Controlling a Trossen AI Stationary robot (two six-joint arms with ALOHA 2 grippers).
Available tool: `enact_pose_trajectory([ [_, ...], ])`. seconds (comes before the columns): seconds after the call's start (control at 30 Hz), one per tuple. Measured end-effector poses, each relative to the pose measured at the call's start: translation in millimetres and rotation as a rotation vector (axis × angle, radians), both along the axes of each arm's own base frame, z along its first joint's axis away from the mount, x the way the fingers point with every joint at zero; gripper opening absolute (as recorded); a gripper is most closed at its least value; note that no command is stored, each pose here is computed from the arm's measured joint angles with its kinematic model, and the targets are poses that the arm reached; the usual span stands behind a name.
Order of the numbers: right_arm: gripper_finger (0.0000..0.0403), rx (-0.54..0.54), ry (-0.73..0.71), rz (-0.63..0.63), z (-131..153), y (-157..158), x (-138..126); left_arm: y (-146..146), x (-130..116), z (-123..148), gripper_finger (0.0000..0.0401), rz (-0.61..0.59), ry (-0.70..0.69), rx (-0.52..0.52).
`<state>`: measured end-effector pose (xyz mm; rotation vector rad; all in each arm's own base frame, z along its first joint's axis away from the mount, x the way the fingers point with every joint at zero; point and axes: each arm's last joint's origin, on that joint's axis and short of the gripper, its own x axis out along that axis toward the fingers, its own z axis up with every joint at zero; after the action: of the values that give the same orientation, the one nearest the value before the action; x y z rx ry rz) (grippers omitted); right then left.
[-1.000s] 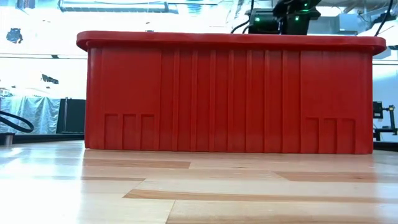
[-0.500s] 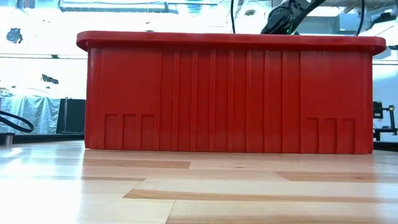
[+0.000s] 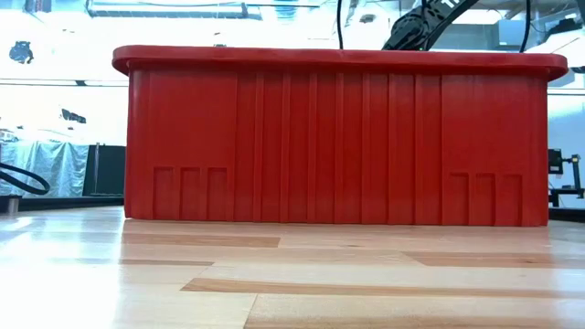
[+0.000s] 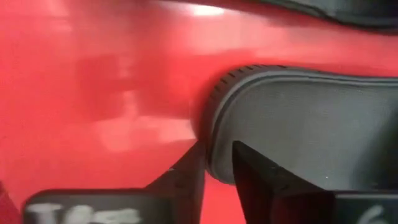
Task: Pick and place slides into bin
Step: Put the black slide into the red bin, then return to Home Position
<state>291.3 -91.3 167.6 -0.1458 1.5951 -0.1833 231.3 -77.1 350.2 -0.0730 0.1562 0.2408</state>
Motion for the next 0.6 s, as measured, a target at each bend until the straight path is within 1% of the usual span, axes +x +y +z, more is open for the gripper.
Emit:
enact_pose_trajectory([
  [0.2,0.0135,0.003,0.002,0.000,0.8,0.2,-0.6,0.0,-0.1,-0.8,0.0210,0.000,0.008,0.002],
  [0.3,0.0160,0.004,0.005,-0.006,0.8,0.3,-1.0,0.0,-0.2,-1.3,0.0210,0.000,0.012,0.001],
  [0.43,0.0177,0.004,0.005,-0.017,0.8,0.3,-1.2,0.0,-0.4,-2.1,0.0210,0.001,0.019,-0.001],
  [0.6,0.0185,0.000,-0.009,-0.016,6.8,1.0,-3.3,0.1,-0.5,-2.6,0.0210,0.002,0.023,-0.003],
])
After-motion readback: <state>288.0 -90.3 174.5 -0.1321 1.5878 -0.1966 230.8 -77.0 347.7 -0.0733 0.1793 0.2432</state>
